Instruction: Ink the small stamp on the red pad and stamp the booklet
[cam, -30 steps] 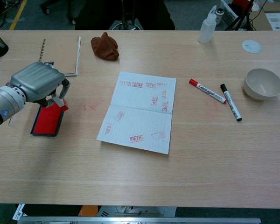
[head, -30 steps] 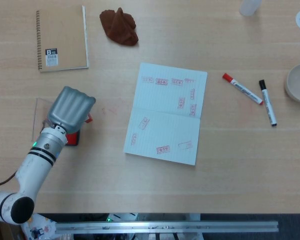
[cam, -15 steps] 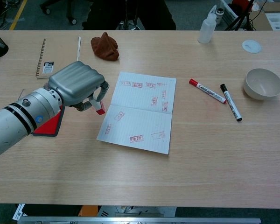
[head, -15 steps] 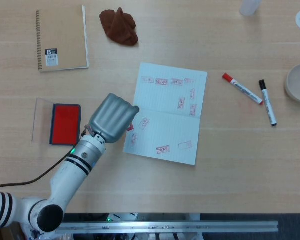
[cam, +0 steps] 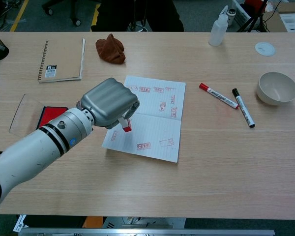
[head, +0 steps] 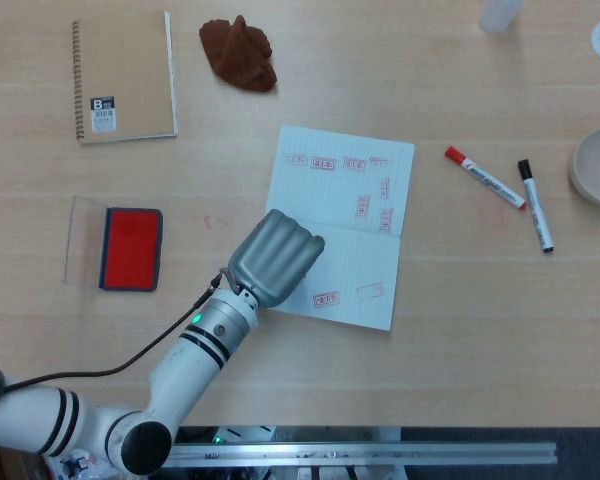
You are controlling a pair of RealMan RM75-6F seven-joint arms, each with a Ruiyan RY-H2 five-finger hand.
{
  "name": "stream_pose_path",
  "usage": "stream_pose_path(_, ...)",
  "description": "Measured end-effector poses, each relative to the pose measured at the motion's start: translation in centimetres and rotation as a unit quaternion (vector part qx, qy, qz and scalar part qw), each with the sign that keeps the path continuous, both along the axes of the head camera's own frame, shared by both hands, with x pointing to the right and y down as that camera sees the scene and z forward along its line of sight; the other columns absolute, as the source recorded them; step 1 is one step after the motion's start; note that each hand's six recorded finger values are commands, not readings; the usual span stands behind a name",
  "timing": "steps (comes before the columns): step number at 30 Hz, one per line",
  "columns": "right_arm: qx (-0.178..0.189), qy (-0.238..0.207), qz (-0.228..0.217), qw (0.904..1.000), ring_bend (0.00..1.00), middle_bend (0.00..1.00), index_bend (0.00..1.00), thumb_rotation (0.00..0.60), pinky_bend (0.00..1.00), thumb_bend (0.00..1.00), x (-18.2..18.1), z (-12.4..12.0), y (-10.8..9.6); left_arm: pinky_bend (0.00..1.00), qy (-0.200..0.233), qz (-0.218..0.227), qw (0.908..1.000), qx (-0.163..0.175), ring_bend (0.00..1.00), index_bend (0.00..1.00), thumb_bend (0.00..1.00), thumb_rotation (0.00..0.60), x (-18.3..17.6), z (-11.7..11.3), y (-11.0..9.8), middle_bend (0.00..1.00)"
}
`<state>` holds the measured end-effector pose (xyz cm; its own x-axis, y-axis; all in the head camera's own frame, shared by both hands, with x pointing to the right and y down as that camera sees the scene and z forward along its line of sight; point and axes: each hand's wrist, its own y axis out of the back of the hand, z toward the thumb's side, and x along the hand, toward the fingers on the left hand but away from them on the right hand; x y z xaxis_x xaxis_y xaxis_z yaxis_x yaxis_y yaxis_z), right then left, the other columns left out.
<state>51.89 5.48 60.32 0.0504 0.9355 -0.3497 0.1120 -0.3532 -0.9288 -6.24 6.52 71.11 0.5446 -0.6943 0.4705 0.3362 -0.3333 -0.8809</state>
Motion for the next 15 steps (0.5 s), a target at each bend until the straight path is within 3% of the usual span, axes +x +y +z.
stream_pose_path(15, 0.001, 0.001, 0.008, 1.0000, 0.29, 0.40, 0.34, 0.600, 0.36, 0.15, 0.6, -0.2, 0.3, 1.00, -0.034, 0.013, 0.9993, 0.010, 1.00, 0.59, 0.29, 0.600, 1.1, 3.4, 1.5, 1.00)
